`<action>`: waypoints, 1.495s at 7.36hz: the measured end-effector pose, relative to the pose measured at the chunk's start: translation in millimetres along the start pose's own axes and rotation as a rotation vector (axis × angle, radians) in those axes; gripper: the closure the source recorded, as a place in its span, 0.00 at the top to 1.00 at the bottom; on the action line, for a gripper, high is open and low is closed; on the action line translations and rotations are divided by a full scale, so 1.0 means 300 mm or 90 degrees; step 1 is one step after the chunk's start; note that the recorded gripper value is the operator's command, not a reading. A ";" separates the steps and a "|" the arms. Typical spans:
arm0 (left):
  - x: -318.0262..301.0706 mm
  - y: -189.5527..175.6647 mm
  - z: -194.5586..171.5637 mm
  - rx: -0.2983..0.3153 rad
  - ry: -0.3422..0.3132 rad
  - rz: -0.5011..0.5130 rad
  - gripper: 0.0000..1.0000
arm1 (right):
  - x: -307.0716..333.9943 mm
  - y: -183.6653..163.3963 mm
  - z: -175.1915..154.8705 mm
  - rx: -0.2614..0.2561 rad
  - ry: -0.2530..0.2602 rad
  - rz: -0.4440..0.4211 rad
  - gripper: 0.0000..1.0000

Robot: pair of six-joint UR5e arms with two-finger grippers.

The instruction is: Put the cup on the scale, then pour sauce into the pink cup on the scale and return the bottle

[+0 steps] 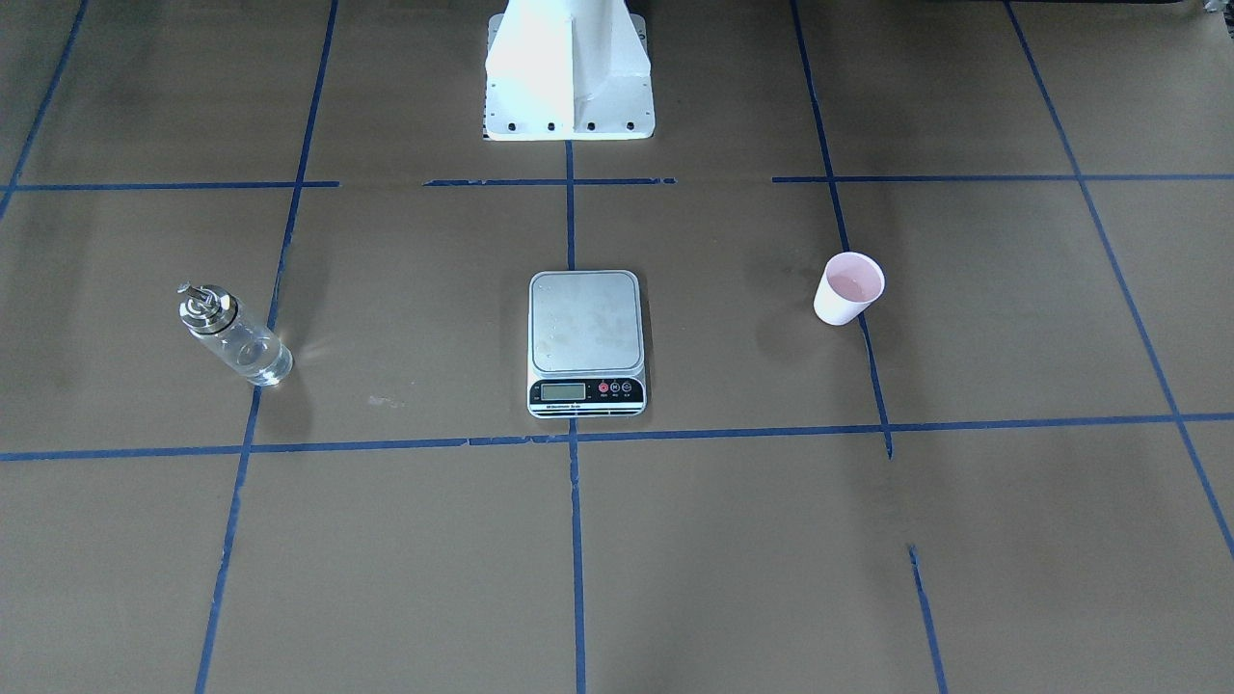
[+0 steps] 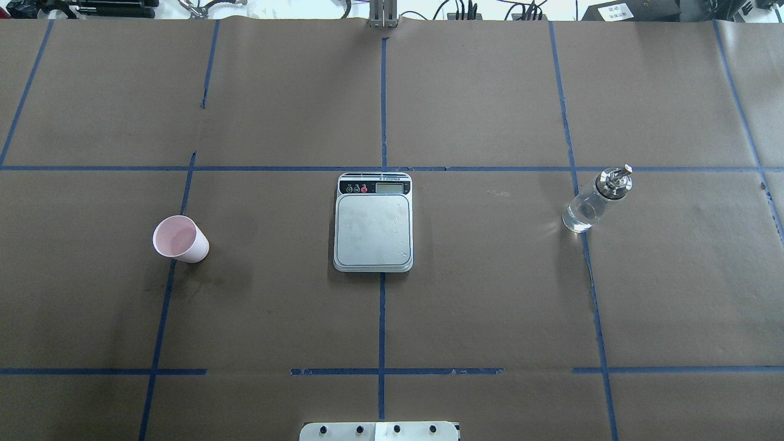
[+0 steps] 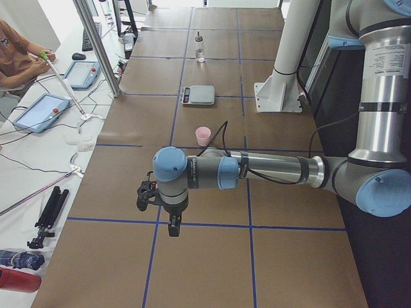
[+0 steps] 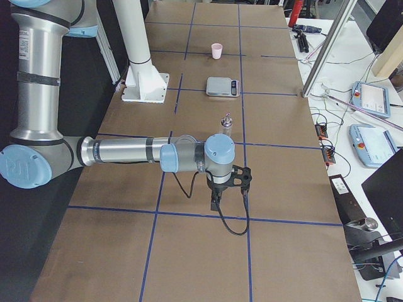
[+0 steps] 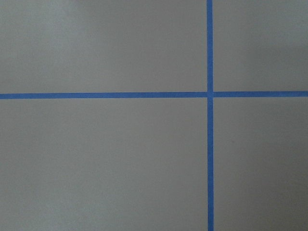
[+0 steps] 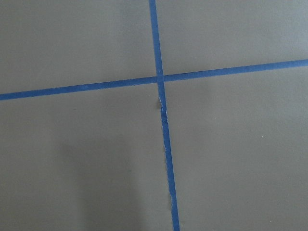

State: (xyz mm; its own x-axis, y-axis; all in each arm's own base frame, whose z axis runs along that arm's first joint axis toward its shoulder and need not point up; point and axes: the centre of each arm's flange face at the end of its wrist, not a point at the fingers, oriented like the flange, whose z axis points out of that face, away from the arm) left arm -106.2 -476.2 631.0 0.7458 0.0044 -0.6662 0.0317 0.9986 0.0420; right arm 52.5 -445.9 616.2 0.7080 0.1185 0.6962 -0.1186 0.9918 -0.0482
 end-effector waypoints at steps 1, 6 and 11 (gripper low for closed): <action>0.003 0.000 -0.003 0.001 0.000 0.002 1.00 | -0.005 -0.001 -0.005 0.004 -0.001 -0.004 1.00; 0.440 -0.054 -0.253 0.102 0.008 0.095 1.00 | -0.022 -0.007 -0.017 0.016 -0.007 -0.013 1.00; 1.346 -0.057 -0.096 0.078 0.153 0.122 1.00 | -0.034 -0.014 -0.027 0.020 -0.010 -0.018 1.00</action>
State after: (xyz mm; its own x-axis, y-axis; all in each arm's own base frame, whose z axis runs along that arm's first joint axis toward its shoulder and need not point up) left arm 175.2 -489.9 339.9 0.5676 0.2187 -0.7937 -0.0034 0.9647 0.2635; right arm 51.5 -451.0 603.6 0.7005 0.0900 0.7079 -0.1212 0.9926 -0.0062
